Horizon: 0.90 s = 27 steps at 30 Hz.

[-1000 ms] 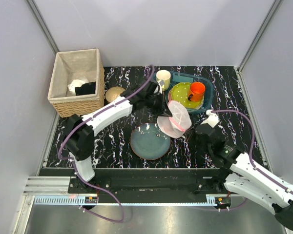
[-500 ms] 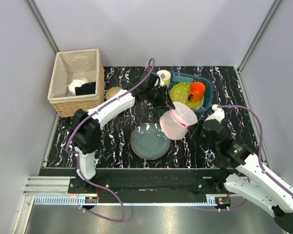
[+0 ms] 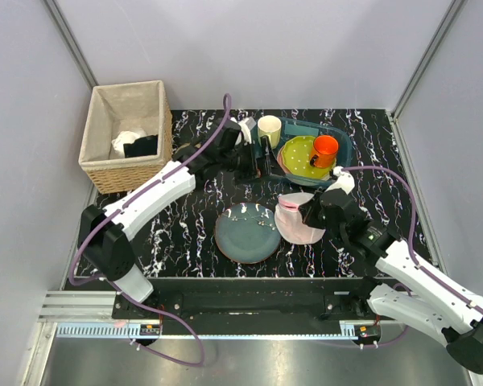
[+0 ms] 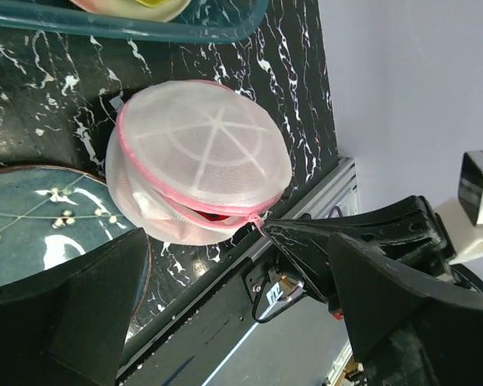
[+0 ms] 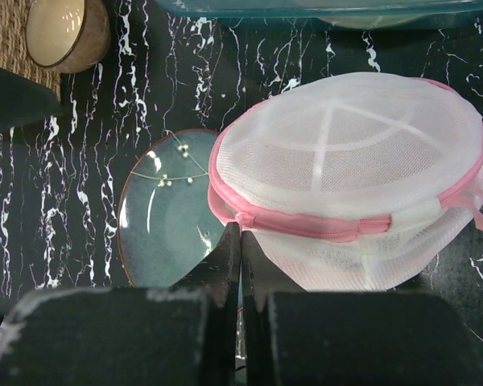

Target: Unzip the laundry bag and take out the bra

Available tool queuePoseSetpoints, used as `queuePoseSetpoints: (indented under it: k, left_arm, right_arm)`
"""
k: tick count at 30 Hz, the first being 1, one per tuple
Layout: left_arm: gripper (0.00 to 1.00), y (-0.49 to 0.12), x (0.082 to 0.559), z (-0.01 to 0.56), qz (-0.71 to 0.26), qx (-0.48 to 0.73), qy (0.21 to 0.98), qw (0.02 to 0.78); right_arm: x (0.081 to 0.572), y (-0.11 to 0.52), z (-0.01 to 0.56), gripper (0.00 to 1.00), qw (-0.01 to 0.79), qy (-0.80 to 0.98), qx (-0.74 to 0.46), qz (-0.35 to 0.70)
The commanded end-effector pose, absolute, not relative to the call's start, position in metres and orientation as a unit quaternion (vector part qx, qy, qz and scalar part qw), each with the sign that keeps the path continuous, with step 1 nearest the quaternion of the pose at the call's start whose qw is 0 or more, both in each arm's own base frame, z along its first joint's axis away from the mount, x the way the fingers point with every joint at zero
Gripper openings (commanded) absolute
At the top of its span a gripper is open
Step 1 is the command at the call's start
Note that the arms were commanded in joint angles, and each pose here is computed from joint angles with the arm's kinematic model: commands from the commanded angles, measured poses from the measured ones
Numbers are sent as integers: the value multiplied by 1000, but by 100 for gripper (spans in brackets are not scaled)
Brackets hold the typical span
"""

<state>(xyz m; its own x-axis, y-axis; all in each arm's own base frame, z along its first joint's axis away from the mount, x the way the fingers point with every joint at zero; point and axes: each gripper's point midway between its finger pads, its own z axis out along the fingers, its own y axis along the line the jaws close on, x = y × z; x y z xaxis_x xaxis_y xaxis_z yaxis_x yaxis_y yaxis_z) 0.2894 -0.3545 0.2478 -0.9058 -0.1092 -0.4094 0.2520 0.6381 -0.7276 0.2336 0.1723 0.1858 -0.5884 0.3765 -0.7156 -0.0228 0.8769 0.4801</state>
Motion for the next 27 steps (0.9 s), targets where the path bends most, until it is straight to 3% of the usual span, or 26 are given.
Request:
queuePoseSetpoints:
  k: [1, 16, 20, 23, 27]
  left_arm:
    - [96, -375, 276, 217, -443, 41, 880, 167]
    - [91, -420, 267, 178, -543, -92, 833, 49]
    - [89, -426, 275, 179, -552, -103, 826, 55]
    - [80, -431, 283, 181, -552, -107, 824, 60]
    - [42, -433, 285, 179, -548, -103, 828, 56]
  right_arm:
    - [239, 180, 198, 0, 458, 848, 98, 249]
    - [229, 171, 193, 0, 453, 849, 108, 248]
    - [227, 169, 190, 0, 452, 850, 109, 247]
    - [225, 167, 187, 0, 450, 851, 110, 246]
    - [222, 161, 184, 0, 450, 854, 113, 237]
